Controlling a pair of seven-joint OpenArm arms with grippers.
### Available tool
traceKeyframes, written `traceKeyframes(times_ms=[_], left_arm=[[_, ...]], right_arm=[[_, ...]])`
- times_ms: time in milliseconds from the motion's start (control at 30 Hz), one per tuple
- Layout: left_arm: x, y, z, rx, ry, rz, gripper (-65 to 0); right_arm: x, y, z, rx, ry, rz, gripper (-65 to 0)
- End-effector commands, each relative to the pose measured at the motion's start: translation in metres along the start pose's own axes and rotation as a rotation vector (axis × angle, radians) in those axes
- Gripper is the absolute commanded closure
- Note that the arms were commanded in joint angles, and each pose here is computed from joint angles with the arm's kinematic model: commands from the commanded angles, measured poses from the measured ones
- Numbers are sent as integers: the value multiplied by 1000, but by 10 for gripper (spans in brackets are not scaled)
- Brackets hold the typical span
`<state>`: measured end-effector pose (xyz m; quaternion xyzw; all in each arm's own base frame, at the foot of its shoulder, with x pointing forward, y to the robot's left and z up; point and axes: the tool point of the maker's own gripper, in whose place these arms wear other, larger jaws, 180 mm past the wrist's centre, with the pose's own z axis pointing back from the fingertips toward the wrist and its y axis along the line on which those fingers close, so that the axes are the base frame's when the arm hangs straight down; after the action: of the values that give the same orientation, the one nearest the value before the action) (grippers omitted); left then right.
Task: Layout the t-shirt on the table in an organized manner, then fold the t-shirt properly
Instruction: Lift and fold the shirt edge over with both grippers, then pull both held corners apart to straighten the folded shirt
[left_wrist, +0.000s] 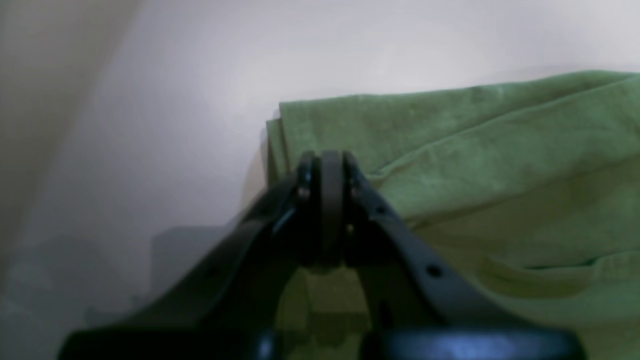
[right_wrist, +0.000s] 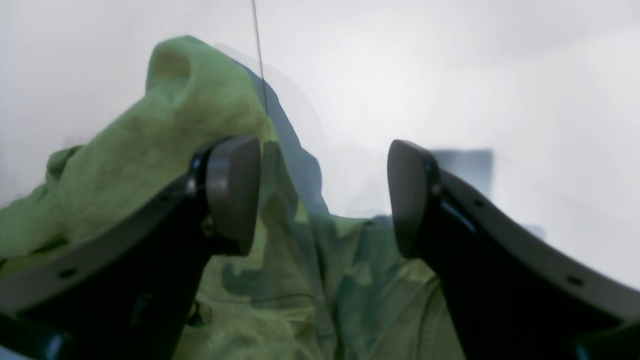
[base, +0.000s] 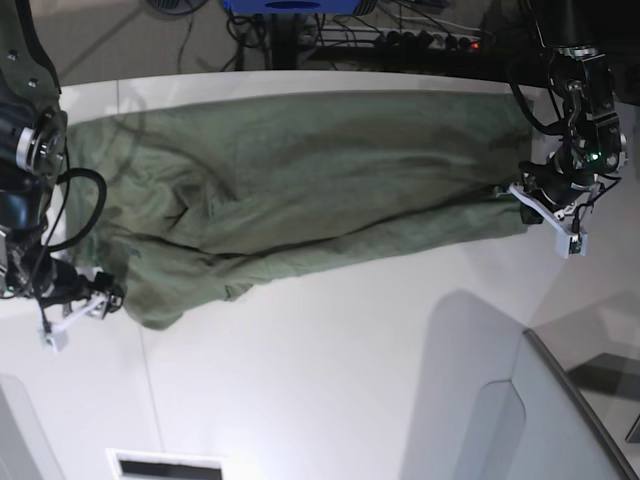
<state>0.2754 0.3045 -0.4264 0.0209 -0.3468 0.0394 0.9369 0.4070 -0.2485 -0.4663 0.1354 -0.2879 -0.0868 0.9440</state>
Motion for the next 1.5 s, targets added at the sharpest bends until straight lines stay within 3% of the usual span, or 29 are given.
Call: traceKeyframes(times_ms=[0,400,467,600,800,933,1333,1467], left_arm=[[17,7,3,13,-48,-5,0],[17,7,4,15,-48,-5,0],[16,7,4,16,-46,-6,0],[16,7,4,15,-47,-5,0],[16,7,4,14,-47,-4,0],[16,7,3,16,-45,-8,0],[25,4,4,9,-64,-15,0],[62,5,8,19,-142,-25,0]], right_arm=[[29,1,7,7,-67,7,-363],[15,29,-6,56,-46,-1,-360],[14,28,-7,56,-44,0,-329],[16,28,-6,55,-49,2,-200],[17,29,-6,56,-50,3,-165],[18,31,-6,59,-52,5,-42],[34,33,1,52,-82,34,-2],[62,35,20,27,-114,99,-2]])
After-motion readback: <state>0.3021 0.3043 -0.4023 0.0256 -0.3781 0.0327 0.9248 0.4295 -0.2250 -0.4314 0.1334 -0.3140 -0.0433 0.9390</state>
